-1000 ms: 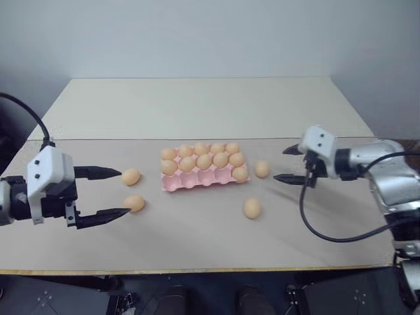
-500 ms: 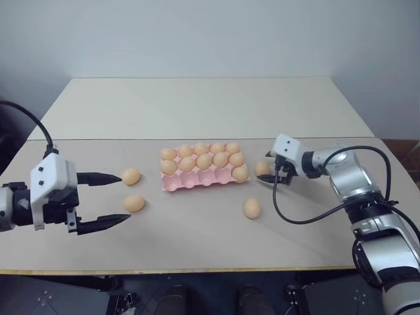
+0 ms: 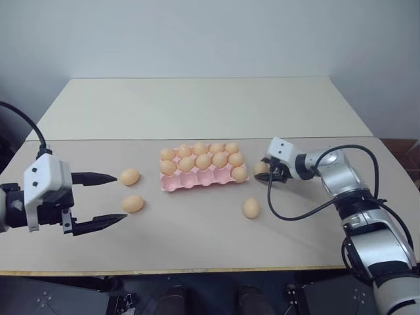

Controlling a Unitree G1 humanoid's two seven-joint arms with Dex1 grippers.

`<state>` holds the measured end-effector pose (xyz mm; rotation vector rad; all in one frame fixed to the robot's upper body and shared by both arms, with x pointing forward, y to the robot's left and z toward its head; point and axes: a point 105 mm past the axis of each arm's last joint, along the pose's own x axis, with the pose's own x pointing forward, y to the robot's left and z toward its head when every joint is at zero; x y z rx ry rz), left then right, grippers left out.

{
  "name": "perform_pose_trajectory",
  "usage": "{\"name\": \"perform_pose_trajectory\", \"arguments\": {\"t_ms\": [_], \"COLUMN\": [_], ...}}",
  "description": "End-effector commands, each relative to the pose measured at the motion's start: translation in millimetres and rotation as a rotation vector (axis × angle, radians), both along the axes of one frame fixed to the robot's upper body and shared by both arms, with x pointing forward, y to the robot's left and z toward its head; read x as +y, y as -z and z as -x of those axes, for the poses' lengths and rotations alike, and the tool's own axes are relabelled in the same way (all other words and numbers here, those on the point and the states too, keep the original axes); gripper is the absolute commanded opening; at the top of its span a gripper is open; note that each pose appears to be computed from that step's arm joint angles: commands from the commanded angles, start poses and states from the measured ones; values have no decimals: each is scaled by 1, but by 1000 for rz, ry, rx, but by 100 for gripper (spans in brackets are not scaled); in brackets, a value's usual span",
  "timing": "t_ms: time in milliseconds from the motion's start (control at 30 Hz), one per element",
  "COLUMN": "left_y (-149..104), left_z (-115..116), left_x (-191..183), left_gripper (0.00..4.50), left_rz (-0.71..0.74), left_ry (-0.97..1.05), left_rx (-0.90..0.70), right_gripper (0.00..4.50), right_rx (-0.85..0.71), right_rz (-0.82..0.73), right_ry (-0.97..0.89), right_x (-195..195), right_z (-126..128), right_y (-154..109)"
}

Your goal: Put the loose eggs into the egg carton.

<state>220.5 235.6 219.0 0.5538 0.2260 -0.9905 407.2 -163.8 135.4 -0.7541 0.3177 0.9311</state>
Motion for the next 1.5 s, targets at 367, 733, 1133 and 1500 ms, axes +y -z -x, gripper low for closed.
{"name": "perform_pose_trajectory", "arguments": {"t_ms": [367, 733, 1133, 1500], "left_y": [1, 1, 1, 1], "left_z": [6, 3, 6, 5], "left_x": [20, 16, 18, 17], "left_gripper": [450, 450, 450, 450], "left_rz": [-76, -73, -77, -76], "left_ry": [-33, -18, -33, -29], "left_rx": [30, 19, 18, 18], "right_gripper": [260, 260, 382, 448], "right_rx": [-279, -279, -290, -301], "right_rz": [-117, -190, -164, -153], "right_ry": [-135, -225, -278, -283], "right_x": [40, 107, 112, 109], "right_z": [26, 36, 36, 41], "right_y": [-90, -69, -53, -56]}}
